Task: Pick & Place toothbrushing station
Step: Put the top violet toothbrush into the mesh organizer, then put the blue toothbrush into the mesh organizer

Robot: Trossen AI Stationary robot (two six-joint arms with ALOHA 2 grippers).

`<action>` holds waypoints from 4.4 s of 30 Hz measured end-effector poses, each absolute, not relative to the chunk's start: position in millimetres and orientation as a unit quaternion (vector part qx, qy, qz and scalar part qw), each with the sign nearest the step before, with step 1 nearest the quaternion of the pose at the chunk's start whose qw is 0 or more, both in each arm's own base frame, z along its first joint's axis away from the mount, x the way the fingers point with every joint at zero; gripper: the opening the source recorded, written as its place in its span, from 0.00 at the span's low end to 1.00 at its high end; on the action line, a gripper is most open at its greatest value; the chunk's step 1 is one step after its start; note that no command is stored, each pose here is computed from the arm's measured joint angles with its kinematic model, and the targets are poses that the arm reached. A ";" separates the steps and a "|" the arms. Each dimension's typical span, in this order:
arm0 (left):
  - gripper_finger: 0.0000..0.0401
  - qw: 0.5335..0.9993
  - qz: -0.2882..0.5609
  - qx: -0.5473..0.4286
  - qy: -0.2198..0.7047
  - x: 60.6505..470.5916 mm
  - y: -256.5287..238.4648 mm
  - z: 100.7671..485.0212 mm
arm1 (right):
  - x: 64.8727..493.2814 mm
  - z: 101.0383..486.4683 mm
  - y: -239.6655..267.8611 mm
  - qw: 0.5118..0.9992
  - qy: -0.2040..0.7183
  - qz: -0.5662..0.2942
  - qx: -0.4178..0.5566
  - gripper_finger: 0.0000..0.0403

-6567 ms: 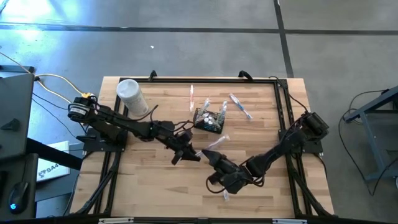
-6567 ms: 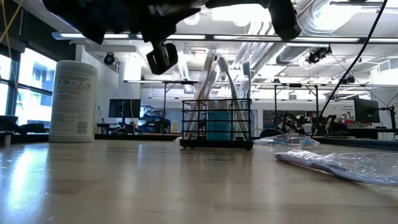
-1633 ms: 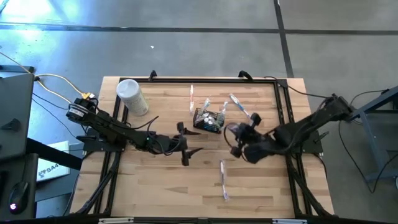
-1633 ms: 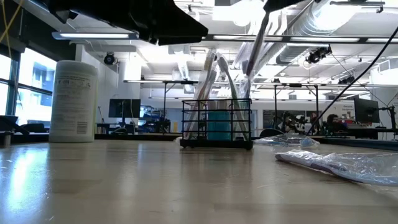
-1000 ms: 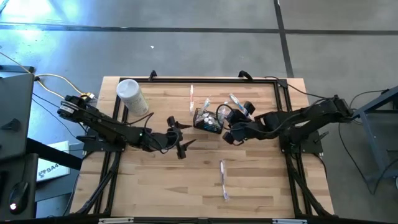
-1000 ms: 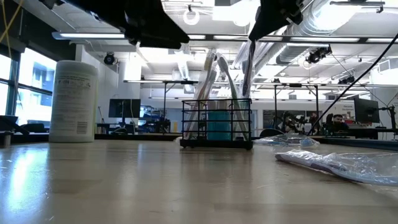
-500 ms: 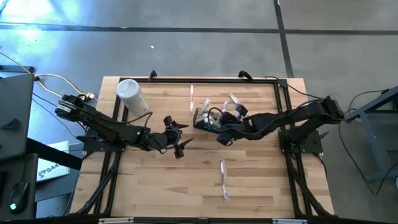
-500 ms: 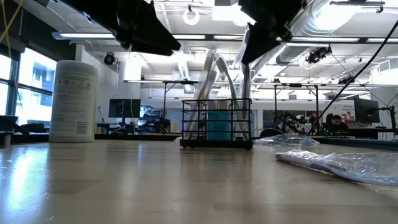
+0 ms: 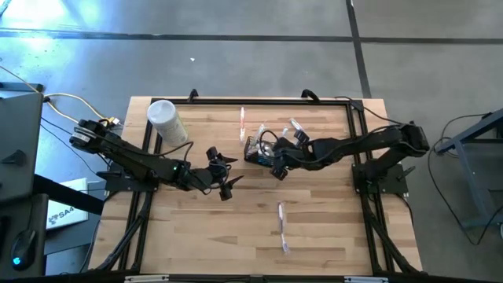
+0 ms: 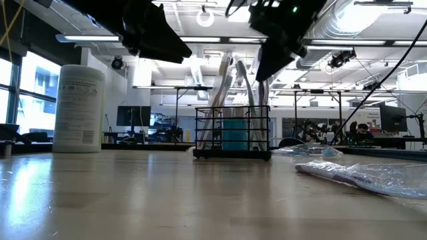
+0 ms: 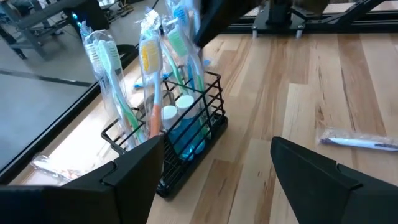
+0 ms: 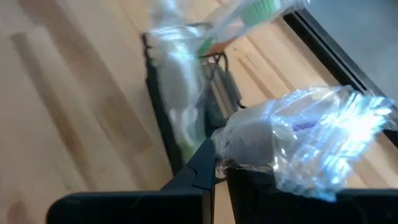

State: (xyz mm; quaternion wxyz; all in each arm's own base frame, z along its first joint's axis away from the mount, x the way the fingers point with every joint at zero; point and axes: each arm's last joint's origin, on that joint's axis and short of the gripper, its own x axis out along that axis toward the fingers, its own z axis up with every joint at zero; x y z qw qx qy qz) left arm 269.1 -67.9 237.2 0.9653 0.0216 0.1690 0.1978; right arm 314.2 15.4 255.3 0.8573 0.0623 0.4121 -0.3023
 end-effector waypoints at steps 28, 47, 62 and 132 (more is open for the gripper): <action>0.73 0.962 0.199 0.021 0.185 267.6 -67.5 233.8 | 326.0 237.4 4.7 0.848 0.442 -0.280 0.086 0.26; 0.73 0.963 0.190 0.015 0.189 267.4 -68.1 233.0 | 293.7 284.5 3.9 0.875 0.415 -0.227 0.104 0.37; 0.73 0.963 0.189 0.009 0.192 267.1 -68.1 232.2 | 223.7 297.6 -15.5 0.763 0.528 -0.346 0.142 0.34; 0.73 0.959 0.129 0.022 0.253 263.2 -70.2 222.9 | 205.5 121.8 -143.0 0.642 0.595 -0.383 0.294 0.02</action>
